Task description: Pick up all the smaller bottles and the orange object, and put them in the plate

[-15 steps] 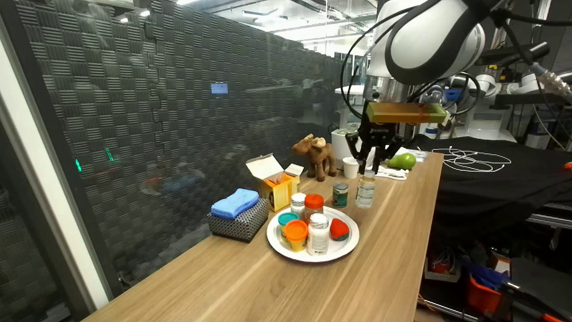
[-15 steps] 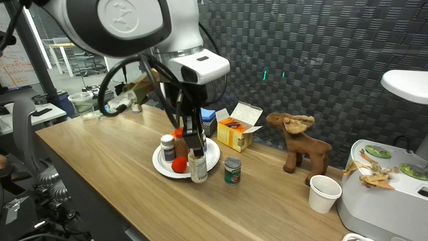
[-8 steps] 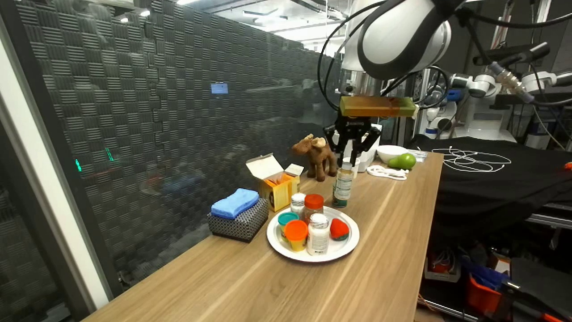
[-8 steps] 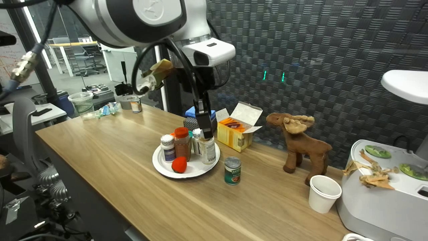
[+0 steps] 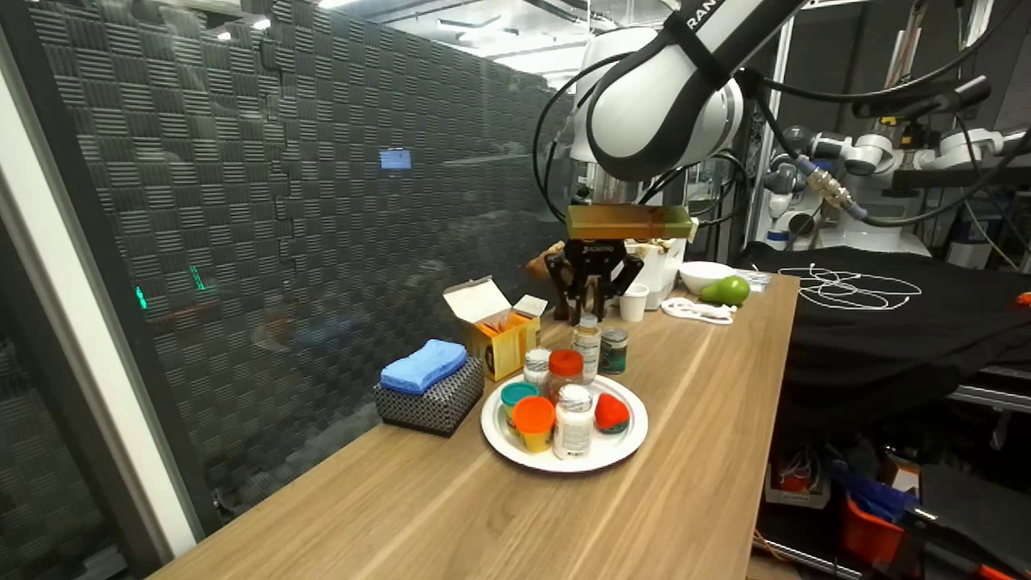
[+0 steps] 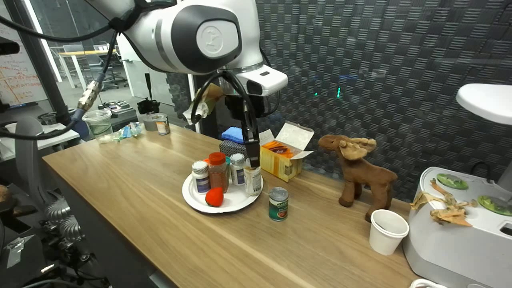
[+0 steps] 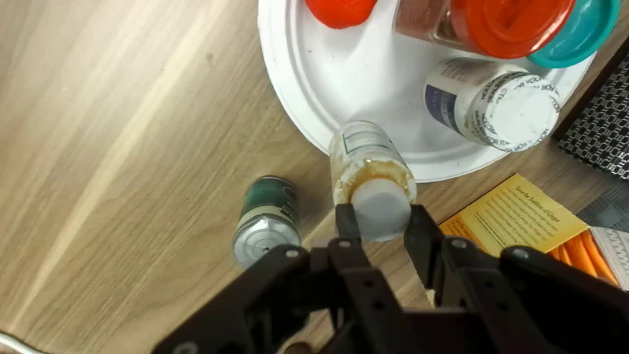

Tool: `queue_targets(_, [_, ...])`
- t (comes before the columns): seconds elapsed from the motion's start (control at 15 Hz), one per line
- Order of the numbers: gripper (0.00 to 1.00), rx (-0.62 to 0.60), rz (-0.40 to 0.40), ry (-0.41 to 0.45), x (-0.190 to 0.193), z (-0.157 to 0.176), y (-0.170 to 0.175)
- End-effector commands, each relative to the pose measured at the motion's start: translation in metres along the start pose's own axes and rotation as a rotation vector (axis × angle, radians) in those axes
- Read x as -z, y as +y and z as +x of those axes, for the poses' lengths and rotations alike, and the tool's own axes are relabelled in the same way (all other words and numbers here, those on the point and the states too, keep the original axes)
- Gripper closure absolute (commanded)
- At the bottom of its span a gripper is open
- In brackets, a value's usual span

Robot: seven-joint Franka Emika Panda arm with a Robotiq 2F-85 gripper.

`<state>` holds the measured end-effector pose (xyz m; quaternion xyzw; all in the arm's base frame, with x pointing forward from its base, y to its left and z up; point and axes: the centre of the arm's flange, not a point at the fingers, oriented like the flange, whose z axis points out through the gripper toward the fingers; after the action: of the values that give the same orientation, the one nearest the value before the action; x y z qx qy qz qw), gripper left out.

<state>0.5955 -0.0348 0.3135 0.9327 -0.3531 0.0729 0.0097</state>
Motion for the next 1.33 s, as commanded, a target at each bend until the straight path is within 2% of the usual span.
queue_targets(0.0, [0.83,0.012,0.009,0.01,0.009,0.006,-0.023])
queue_targets(0.73, [0.84,0.046,-0.009,-0.059,-0.021,-0.01,-0.039])
queue_targets(0.93, [0.82,0.043,-0.011,-0.042,-0.023,-0.007,-0.039])
queue_targets(1.0, [0.45,0.043,-0.011,-0.04,-0.021,-0.008,-0.038])
queue_targets(1.13, [0.39,0.04,-0.01,-0.027,-0.013,-0.011,-0.035])
queue_targets(1.27, [0.23,0.023,-0.01,-0.004,-0.004,-0.014,-0.029])
